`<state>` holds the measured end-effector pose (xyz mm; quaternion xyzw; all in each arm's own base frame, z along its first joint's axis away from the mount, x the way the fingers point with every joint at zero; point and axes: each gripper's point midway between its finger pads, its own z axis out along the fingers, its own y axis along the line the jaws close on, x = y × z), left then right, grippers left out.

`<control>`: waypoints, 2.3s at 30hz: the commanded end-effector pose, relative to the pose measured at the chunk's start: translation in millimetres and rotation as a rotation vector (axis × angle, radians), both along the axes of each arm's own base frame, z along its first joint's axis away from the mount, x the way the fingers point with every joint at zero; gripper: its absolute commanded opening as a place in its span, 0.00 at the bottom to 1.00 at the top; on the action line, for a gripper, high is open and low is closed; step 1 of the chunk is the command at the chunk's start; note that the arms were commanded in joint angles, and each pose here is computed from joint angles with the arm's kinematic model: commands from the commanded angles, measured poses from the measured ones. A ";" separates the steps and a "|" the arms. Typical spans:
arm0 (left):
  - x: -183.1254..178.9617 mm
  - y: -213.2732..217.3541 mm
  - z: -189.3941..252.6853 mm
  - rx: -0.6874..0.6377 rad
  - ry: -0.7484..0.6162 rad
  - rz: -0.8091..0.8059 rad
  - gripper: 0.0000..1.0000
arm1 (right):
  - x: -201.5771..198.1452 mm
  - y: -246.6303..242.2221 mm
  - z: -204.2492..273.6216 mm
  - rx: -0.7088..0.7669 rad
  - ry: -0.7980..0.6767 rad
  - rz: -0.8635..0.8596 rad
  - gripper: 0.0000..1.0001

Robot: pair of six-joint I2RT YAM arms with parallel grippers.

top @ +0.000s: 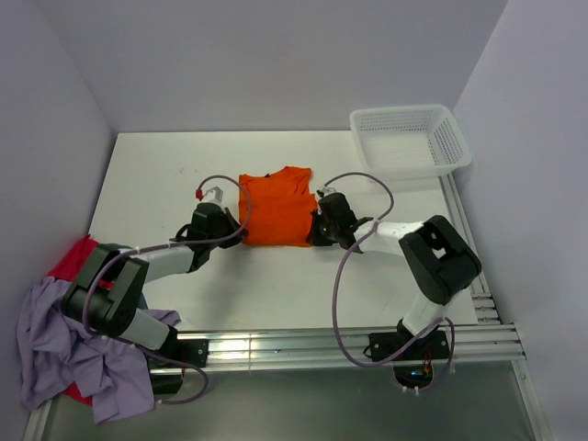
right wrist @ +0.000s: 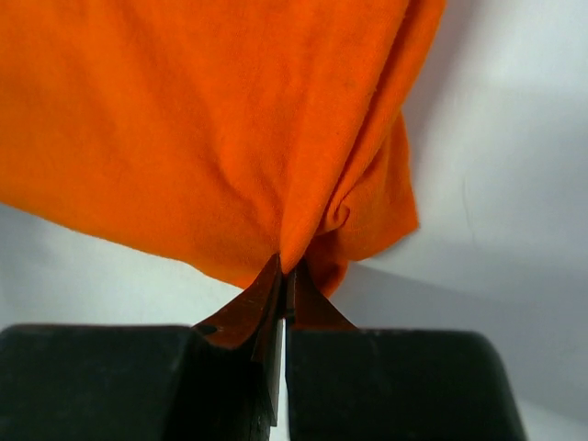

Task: Roll the t-shirts
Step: Roll the tshirt

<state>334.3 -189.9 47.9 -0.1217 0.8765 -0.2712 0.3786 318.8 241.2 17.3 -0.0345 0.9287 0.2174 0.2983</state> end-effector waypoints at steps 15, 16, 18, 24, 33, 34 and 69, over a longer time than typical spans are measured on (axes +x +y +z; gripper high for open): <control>-68.2 14.3 -9.2 0.010 0.071 -0.010 0.01 | -120.5 26.3 7.8 0.051 0.057 0.139 0.02; -67.9 15.9 -8.1 0.015 0.070 -0.005 0.01 | -126.2 31.4 11.3 0.055 0.048 0.157 0.02; -67.0 19.2 -4.9 0.035 0.066 0.002 0.01 | -129.7 30.9 12.0 0.037 0.040 0.149 0.02; -66.5 19.6 3.4 0.072 0.081 -0.022 0.06 | -140.6 30.4 27.0 0.063 0.007 0.172 0.29; -67.3 18.3 31.6 0.054 0.120 -0.027 0.47 | -121.7 3.4 62.5 -0.114 -0.178 0.203 0.45; -70.8 22.2 29.1 0.067 0.142 -0.013 0.50 | -121.5 3.9 65.1 -0.112 -0.187 0.212 0.46; -65.6 32.8 -15.2 -0.176 0.202 0.242 0.08 | -119.4 59.0 91.5 -0.059 -0.277 0.533 0.57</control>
